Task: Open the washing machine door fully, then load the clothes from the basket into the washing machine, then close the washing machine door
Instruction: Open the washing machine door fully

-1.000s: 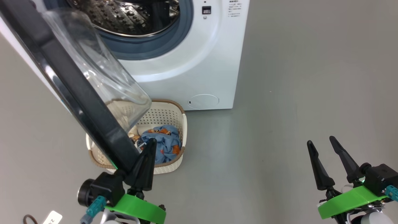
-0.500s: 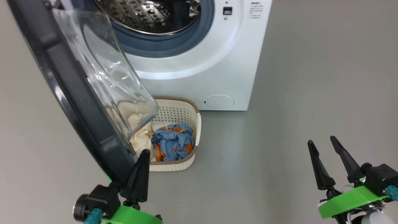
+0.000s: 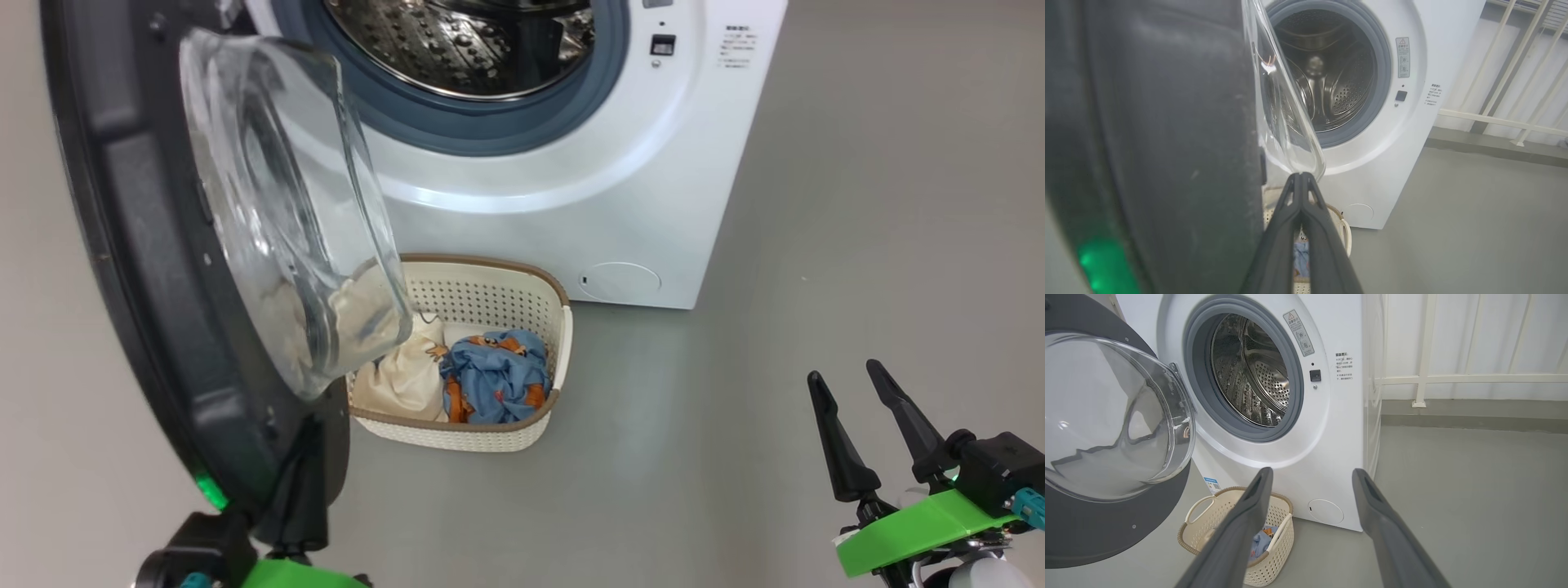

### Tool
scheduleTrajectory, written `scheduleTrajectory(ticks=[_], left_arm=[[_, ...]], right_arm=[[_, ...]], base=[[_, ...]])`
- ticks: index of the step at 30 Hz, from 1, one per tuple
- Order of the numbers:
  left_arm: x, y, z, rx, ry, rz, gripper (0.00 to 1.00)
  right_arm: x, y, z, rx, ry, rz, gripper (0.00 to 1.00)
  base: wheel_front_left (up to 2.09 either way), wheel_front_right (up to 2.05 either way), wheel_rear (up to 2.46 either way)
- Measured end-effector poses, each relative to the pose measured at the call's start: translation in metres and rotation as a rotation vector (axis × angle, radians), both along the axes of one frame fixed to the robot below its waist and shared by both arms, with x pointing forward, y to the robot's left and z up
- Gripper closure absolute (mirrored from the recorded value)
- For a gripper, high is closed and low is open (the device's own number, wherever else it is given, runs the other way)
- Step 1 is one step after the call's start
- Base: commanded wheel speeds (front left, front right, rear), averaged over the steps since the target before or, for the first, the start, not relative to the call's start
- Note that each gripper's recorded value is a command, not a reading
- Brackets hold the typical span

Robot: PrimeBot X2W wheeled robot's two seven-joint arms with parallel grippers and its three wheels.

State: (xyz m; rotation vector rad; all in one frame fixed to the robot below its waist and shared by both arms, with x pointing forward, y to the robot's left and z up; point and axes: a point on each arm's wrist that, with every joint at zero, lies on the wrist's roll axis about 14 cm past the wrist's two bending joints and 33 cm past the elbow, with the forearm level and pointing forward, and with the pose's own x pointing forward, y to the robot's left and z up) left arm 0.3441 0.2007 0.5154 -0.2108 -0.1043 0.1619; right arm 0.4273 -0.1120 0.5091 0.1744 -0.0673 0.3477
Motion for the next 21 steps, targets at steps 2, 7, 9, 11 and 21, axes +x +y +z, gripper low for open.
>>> scheduleTrajectory(ticks=[2,7,9,11,21], left_arm=[[-0.006,0.010,-0.001,0.005,0.006,0.032,1.00],[-0.017,0.033,0.000,0.012,0.005,0.111,1.00],[-0.022,0.043,-0.001,0.010,0.008,0.143,1.00],[-0.026,0.052,-0.001,0.012,0.011,0.171,1.00],[-0.034,0.106,-0.015,0.042,0.071,0.302,1.00]], right_arm=[[0.000,0.004,0.002,0.000,-0.006,0.011,0.00],[0.001,0.013,0.005,0.001,-0.015,0.035,0.00],[0.001,0.016,0.006,0.001,-0.016,0.043,0.00],[0.001,0.018,0.005,0.000,-0.013,0.051,0.00],[0.004,0.016,-0.004,-0.020,0.005,0.059,0.00]], base=[[0.00,0.00,0.00],[0.00,0.00,0.00],[0.00,0.00,0.00],[0.00,0.00,0.00],[0.00,0.00,0.00]])
